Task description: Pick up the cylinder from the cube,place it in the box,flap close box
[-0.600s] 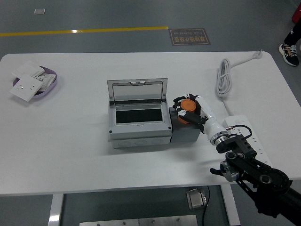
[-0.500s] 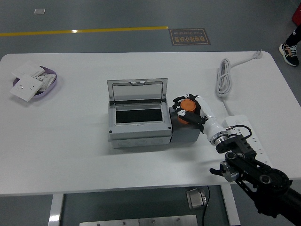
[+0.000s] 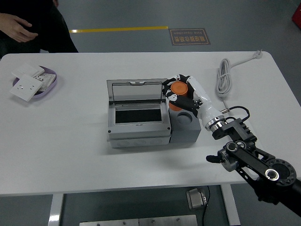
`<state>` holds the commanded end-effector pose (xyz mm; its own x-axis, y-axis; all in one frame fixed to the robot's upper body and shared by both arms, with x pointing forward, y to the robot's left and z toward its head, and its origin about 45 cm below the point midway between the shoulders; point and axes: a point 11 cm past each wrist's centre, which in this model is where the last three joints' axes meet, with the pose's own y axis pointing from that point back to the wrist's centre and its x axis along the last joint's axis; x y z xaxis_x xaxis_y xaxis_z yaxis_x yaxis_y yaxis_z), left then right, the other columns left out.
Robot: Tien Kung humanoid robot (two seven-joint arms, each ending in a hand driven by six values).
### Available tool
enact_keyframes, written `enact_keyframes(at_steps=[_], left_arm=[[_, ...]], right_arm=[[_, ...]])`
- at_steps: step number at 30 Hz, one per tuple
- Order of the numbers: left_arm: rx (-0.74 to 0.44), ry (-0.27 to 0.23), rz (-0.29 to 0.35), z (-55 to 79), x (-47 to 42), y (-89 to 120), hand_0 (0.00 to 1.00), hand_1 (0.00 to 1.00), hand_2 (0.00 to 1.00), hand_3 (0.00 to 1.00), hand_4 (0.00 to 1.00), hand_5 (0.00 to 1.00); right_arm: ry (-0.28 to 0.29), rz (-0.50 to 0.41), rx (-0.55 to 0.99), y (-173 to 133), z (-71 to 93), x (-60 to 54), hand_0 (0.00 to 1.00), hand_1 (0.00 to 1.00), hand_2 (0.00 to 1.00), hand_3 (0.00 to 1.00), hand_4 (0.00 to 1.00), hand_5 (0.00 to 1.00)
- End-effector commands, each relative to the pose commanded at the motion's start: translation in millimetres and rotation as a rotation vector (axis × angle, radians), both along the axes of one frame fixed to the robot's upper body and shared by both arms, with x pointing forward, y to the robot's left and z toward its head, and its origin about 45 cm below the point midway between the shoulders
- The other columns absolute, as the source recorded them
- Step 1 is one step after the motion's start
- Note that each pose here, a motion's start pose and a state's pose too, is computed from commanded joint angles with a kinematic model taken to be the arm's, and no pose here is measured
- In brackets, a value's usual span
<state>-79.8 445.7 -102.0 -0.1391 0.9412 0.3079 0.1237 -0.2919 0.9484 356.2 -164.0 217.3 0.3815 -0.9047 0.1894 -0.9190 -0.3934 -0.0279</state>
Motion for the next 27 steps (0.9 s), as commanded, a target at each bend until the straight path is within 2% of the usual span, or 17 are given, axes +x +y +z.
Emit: enact_keyframes(at_steps=[6,7,12,13,20,24,25,27], left_arm=[[0.001,-0.001,0.001,0.1,0.5,0.4,0.566,0.61,0.573,0.601,0.708,0.158],[0.001,0.0,0.0,0.1,0.5,0.5,0.566,0.611,0.573,0.601,0.708,0.161],[0.004,-0.001,-0.001,0.6,1.4,2.0,0.566,0.611,0.573,0.601,0.708,0.161],[0.004,-0.001,-0.002,0.7,1.6,2.2,0.566,0.611,0.573,0.601,0.71,0.163],[0.006,0.001,-0.002,1.3,1.3,3.6,0.566,0.612,0.573,0.601,0.71,0.168],[0.007,0.001,-0.003,1.6,1.7,4.4,0.566,0.612,0.573,0.601,0.71,0.168],[0.008,0.0,-0.003,1.6,2.3,4.5,0.567,0.612,0.573,0.6,0.71,0.17],[0.008,-0.003,-0.004,1.5,3.5,4.7,0.567,0.612,0.573,0.6,0.71,0.17]], right_arm=[[-0.048,0.074,-0.143,49.0,11.0,-3.0,0.441,0.433,0.393,0.257,0.002,0.002],[-0.057,0.087,-0.176,55.4,11.6,-3.4,0.243,0.288,0.295,0.231,0.002,0.002],[-0.092,0.163,-0.388,86.3,6.0,-4.2,0.243,0.288,0.295,0.231,0.002,0.002],[-0.098,0.172,-0.432,90.6,3.5,-3.8,0.124,0.189,0.228,0.212,0.002,0.002],[-0.148,0.181,-0.735,106.7,-14.0,1.3,0.116,0.184,0.219,0.22,0.002,0.002],[-0.209,0.176,-0.844,110.2,-17.1,4.8,0.116,0.184,0.219,0.22,0.002,0.002],[-0.223,0.179,-0.87,110.7,-17.6,6.0,0.181,0.225,0.252,0.256,0.002,0.002],[-0.254,0.192,-0.93,111.3,-18.4,8.8,0.181,0.225,0.252,0.256,0.002,0.002]])
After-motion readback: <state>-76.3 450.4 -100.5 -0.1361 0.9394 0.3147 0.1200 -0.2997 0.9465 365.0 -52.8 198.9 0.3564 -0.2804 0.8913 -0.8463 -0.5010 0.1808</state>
